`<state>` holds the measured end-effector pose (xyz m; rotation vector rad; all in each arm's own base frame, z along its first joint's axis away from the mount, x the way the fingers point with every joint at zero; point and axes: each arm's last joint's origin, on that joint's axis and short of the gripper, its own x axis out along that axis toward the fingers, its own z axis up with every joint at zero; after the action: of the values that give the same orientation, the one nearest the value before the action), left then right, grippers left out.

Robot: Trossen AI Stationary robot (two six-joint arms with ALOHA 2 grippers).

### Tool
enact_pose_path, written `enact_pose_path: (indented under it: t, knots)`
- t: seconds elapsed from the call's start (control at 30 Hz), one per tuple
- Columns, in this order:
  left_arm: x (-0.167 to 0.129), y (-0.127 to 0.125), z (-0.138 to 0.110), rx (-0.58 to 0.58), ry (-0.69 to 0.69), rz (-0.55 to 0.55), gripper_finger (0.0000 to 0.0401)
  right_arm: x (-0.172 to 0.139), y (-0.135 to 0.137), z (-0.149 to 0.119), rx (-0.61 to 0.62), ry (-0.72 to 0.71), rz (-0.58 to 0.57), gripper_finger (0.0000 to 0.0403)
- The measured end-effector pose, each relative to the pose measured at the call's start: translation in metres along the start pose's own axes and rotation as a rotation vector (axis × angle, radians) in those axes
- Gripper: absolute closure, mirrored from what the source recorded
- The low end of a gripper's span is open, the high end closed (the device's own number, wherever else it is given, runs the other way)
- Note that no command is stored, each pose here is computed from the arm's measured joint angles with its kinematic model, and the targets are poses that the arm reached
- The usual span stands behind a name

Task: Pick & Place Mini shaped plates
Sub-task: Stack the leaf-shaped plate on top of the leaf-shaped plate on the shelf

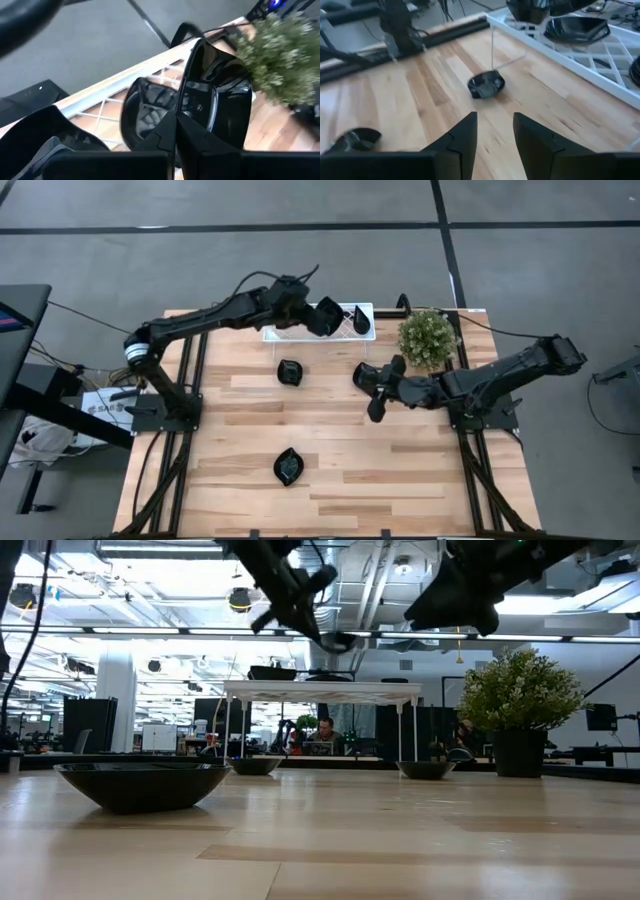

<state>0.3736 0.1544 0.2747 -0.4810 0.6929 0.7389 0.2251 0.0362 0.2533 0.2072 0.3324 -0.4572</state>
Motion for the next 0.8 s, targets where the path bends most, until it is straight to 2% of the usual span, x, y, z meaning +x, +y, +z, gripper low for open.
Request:
enact_pose_path:
  t: [0.1, 0.23, 0.37, 0.5, 0.8]
  knots:
    - [0.012, 0.007, -0.001, 0.004, 0.032, 0.0, 0.0396, 0.0, -0.001, -0.003, -0.021, 0.033, 0.003, 0.028]
    - [0.022, 0.01, -0.005, 0.076, 0.066, 0.014, 0.0395, 0.0, -0.002, -0.005, -0.035, 0.055, 0.001, 0.028]
    - [0.021, 0.01, -0.004, 0.082, 0.055, 0.017, 0.0395, 0.0, -0.002, -0.006, -0.037, 0.057, 0.0, 0.028]
    - [0.022, 0.013, -0.003, 0.102, 0.037, 0.069, 0.0395, 0.0, -0.002, -0.006, -0.038, 0.059, -0.001, 0.028]
    - [0.024, 0.022, 0.001, 0.082, 0.032, 0.082, 0.0395, 0.0, -0.003, -0.007, -0.048, 0.073, -0.01, 0.028]
